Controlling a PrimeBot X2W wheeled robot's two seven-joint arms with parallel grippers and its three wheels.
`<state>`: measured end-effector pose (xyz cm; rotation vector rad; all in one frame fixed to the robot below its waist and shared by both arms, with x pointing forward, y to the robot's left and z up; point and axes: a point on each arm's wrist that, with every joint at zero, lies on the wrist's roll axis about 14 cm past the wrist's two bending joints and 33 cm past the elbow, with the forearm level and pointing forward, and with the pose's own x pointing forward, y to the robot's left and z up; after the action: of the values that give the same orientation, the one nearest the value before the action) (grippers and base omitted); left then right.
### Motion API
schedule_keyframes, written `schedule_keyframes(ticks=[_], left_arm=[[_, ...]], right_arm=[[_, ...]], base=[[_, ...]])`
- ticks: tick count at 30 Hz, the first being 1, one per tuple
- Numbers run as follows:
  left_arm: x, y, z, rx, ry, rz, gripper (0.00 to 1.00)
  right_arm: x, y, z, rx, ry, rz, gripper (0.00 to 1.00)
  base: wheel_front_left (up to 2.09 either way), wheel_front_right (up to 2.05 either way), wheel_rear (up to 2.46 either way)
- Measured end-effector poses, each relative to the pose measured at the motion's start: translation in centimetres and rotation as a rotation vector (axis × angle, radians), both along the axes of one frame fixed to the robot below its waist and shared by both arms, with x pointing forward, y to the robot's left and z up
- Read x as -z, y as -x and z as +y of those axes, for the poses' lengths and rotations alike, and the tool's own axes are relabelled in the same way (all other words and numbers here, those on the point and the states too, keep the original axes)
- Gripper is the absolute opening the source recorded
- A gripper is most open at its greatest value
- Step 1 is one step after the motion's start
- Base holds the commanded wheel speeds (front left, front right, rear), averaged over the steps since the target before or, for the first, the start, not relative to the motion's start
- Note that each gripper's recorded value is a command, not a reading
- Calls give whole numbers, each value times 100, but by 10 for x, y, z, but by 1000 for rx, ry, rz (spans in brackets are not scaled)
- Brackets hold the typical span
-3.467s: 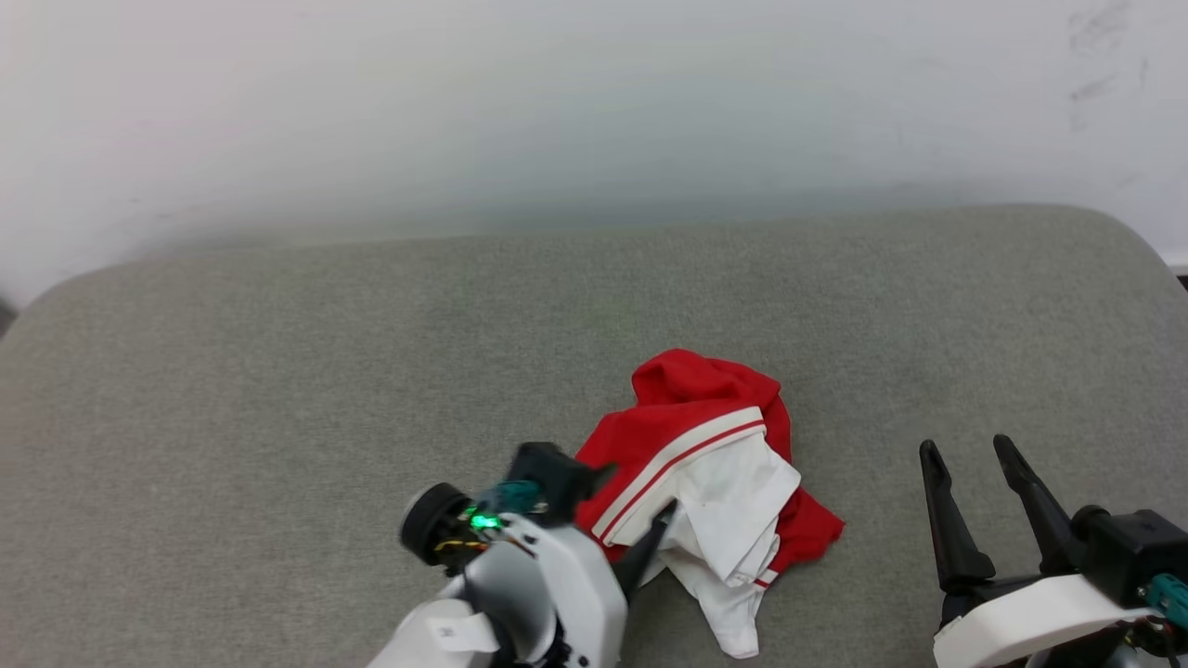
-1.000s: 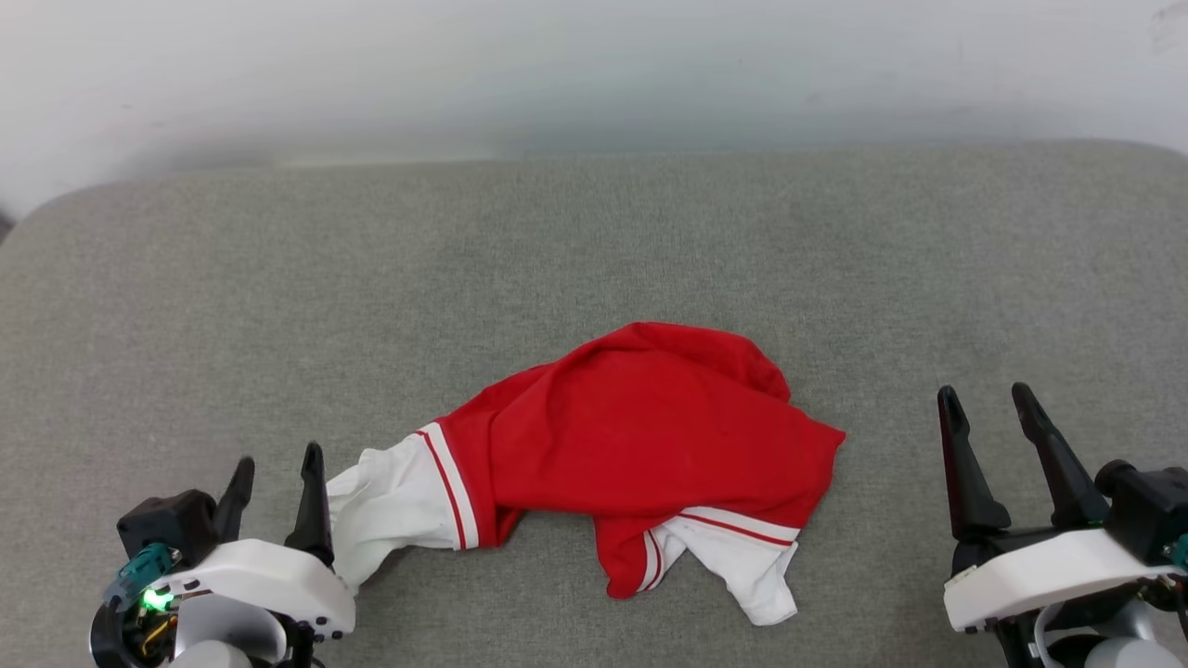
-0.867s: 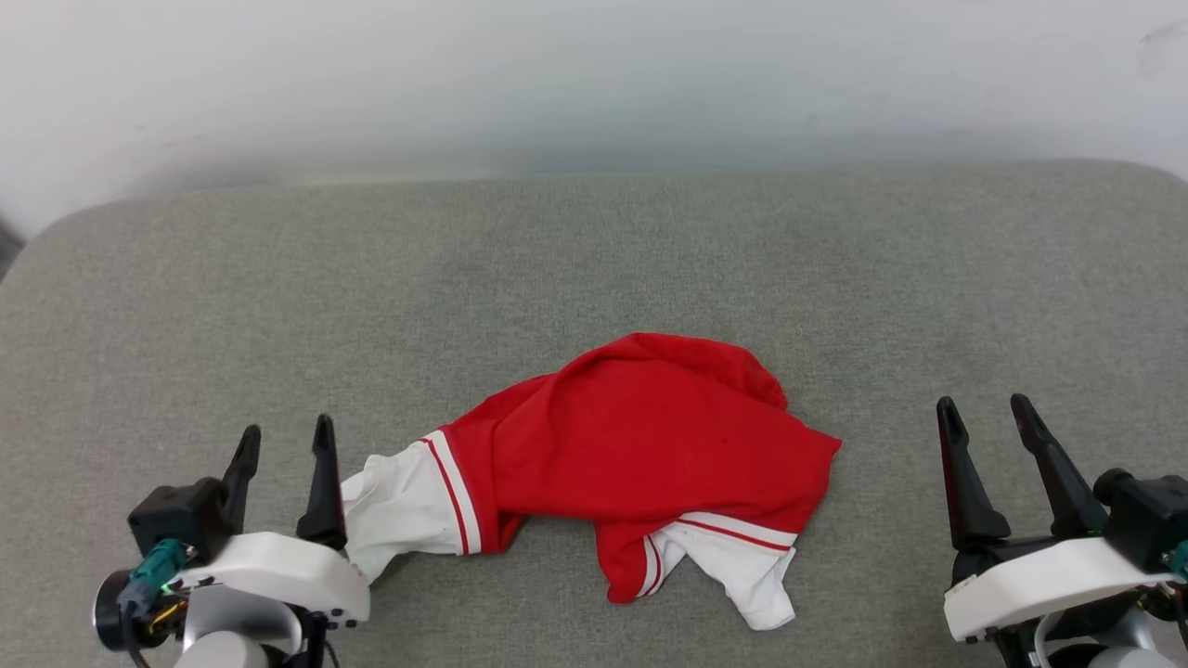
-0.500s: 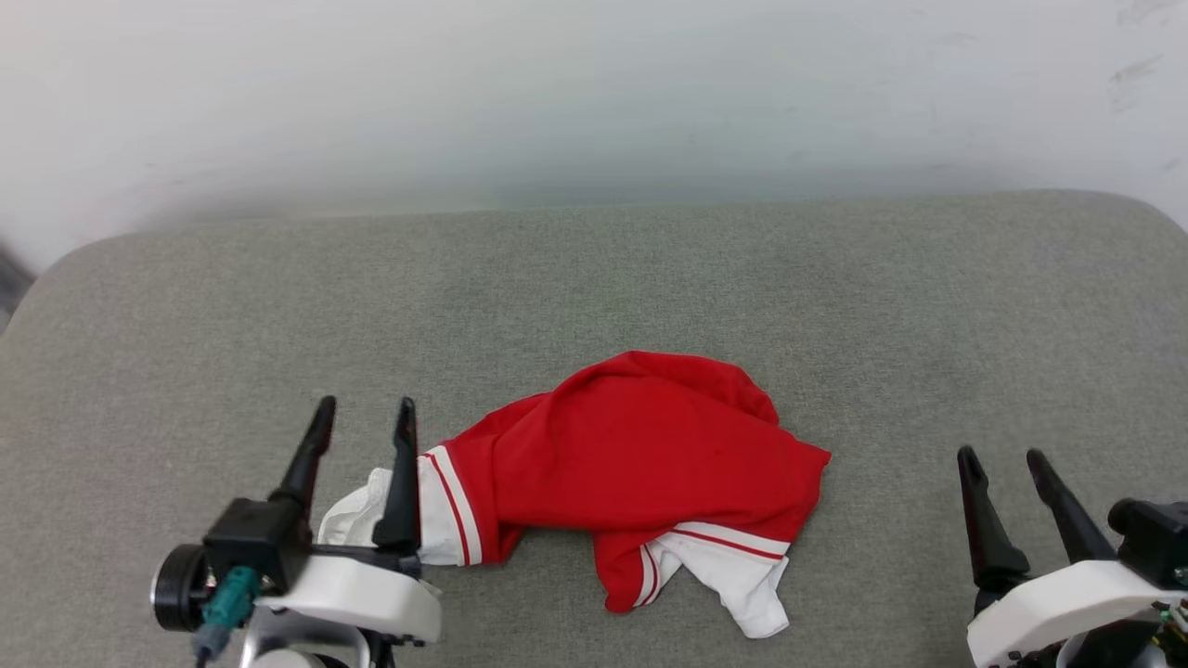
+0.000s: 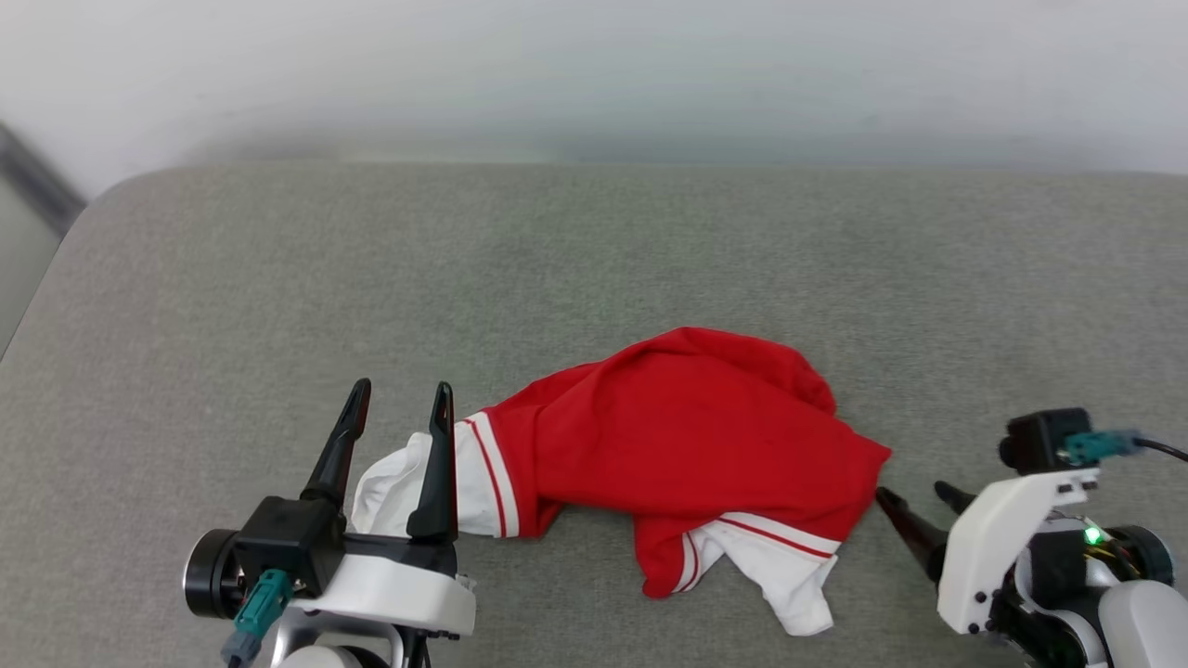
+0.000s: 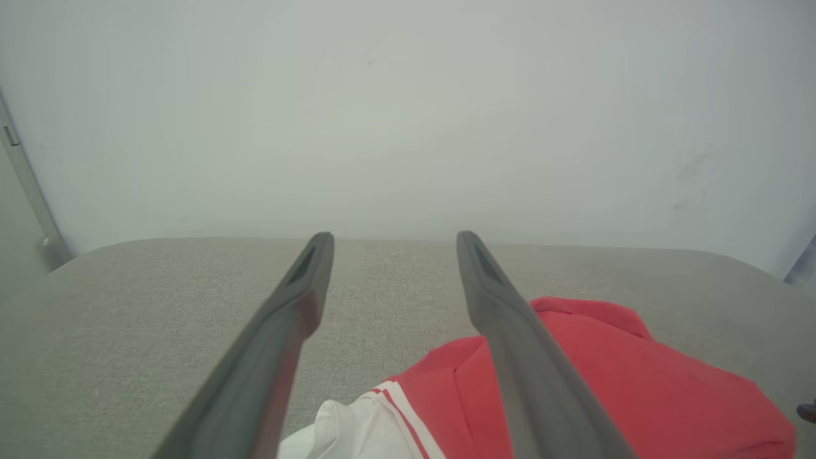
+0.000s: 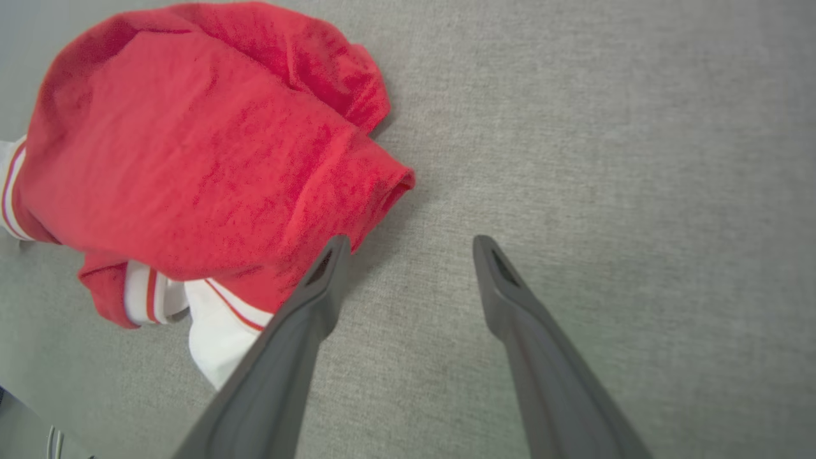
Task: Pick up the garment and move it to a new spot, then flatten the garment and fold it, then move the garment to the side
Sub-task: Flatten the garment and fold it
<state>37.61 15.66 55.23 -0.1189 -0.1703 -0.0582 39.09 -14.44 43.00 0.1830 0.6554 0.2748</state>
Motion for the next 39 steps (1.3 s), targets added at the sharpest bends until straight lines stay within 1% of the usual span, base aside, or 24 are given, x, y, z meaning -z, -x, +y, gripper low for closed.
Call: schedule_keyframes(ticks=[4, 7, 11, 15, 16, 18, 21, 24, 29, 33, 35, 39], left_arm=[[4, -2, 10, -33, 3, 11, 100], [10, -4, 14, -47, 5, 26, 100], [17, -10, 18, -61, 8, 45, 100], [25, -16, 19, -67, 14, 62, 100], [26, -17, 19, -66, 15, 65, 100], [28, -18, 20, -69, 12, 70, 100], [28, -19, 21, -72, 14, 66, 100], [25, -19, 20, -68, 12, 55, 100], [22, -19, 15, -52, 11, 42, 100], [24, -21, 13, -50, 13, 47, 100], [27, -22, 12, -47, 17, 54, 100], [34, -27, 13, -47, 18, 69, 100]], right_arm=[[16, 8, 32, -167, 27, 121, 100], [27, 17, 50, -258, 26, 189, 100], [41, 20, 63, -324, 28, 247, 100], [61, 25, 68, -356, 30, 328, 100], [66, 27, 68, -361, 31, 351, 53], [70, 27, 69, -365, 29, 373, 0], [71, 26, 63, -352, 34, 381, 0], [62, 16, 55, -327, 38, 336, 0], [34, -24, 6, -224, 141, 224, 0], [13, -56, -21, -173, 211, 161, 0], [3, -72, -28, -156, 229, 127, 0], [-8, -102, -28, -139, 234, 57, 0]], base=[[0, 0, 0], [0, 0, 0], [0, 0, 0], [0, 0, 0], [0, 0, 0], [0, 0, 0], [0, 0, 0], [0, 0, 0], [0, 0, 0], [0, 0, 0], [0, 0, 0], [0, 0, 0]])
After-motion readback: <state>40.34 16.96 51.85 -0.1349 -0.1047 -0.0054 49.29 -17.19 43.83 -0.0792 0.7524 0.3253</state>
